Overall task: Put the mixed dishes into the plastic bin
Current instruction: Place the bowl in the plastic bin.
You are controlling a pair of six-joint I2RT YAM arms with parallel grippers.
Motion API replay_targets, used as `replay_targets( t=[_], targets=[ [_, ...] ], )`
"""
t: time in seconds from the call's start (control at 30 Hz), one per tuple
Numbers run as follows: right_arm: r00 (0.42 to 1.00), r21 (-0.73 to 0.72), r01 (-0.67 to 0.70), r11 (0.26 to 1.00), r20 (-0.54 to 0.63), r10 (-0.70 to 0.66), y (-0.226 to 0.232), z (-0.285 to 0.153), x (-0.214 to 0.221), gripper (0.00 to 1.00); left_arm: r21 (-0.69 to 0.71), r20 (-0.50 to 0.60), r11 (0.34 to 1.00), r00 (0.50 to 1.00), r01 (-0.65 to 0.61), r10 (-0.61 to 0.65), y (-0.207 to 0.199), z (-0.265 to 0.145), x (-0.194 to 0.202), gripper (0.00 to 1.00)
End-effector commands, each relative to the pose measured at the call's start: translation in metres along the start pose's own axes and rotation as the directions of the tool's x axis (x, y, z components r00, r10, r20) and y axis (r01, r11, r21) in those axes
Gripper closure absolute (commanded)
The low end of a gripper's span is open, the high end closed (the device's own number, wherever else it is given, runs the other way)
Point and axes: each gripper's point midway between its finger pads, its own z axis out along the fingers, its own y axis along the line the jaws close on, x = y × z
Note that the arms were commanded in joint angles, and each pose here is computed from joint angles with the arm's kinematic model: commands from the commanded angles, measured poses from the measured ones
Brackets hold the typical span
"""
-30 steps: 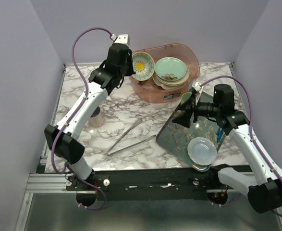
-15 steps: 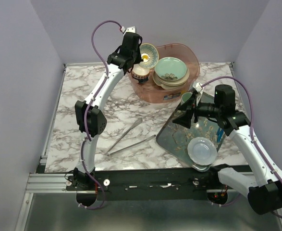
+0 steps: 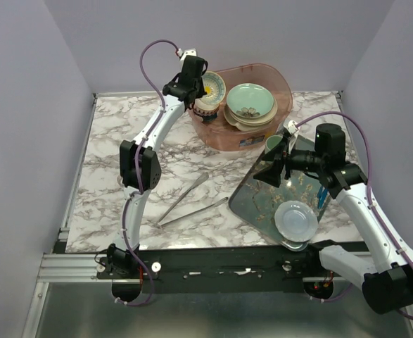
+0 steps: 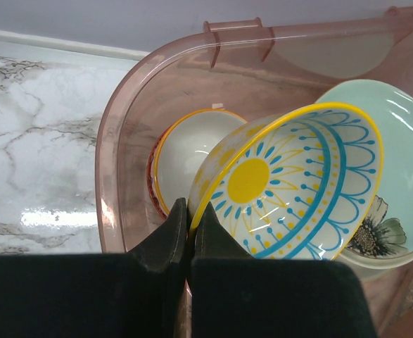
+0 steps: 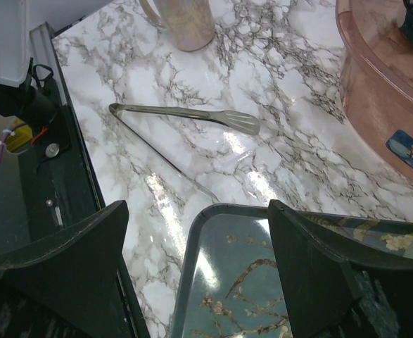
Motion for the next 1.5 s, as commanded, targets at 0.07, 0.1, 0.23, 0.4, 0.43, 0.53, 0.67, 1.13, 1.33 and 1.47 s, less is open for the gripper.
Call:
replay_targets(
  t=[0.07,0.1,0.23,0.4,0.43,0.53,0.67,1.13,1.33,1.47],
  targets=[
    [1.000,-0.010,-0.001,1.000,-0.006,0.001,0.000,0.000,0.006,0.12,0.005,0.120,0.999,0.992,0.040,-0.041,-0.003,0.011,-0.031,1.00],
    [1.000,-0.012,-0.004,1.000,-0.008,0.004,-0.001,0.001,0.006,0.12,0.001,0.116,0.999,0.993,0.037,-0.037,-0.002,0.015,-0.027,1.00],
    [1.000,-0.012,-0.007,1.000,-0.009,0.007,-0.001,0.001,0.007,0.12,-0.007,0.111,1.000,0.993,0.029,-0.028,0.001,0.023,-0.021,1.00],
    [1.000,-0.010,-0.009,1.000,-0.011,0.009,-0.002,0.001,0.007,0.12,-0.019,0.090,1.000,0.996,0.021,-0.019,0.005,0.034,-0.009,1.00],
    [1.000,-0.010,-0.010,1.000,-0.012,0.010,-0.003,0.001,0.008,0.12,-0.021,0.089,1.000,0.996,0.021,-0.019,0.007,0.035,-0.008,1.00],
    [1.000,-0.010,-0.012,1.000,-0.013,0.012,-0.003,0.002,0.008,0.12,-0.027,0.084,0.999,0.996,0.021,-0.019,0.009,0.040,-0.005,1.00],
    [1.000,-0.009,-0.016,1.000,-0.016,0.016,-0.004,0.002,0.009,0.12,-0.030,0.076,0.999,0.997,0.022,-0.020,0.012,0.045,-0.001,0.99],
    [1.000,-0.003,-0.018,1.000,-0.017,0.018,-0.006,0.002,0.009,0.11,-0.034,0.064,0.999,0.998,0.017,-0.015,0.014,0.051,0.006,0.82],
    [1.000,0.001,-0.021,1.000,-0.015,0.021,-0.007,0.001,0.009,0.11,-0.028,0.076,0.999,0.997,0.020,-0.018,0.013,0.047,0.000,0.73],
    [1.000,-0.002,-0.022,1.000,-0.014,0.022,-0.007,0.001,0.009,0.11,-0.019,0.096,0.999,0.995,0.029,-0.027,0.012,0.039,-0.012,0.64]
  ],
)
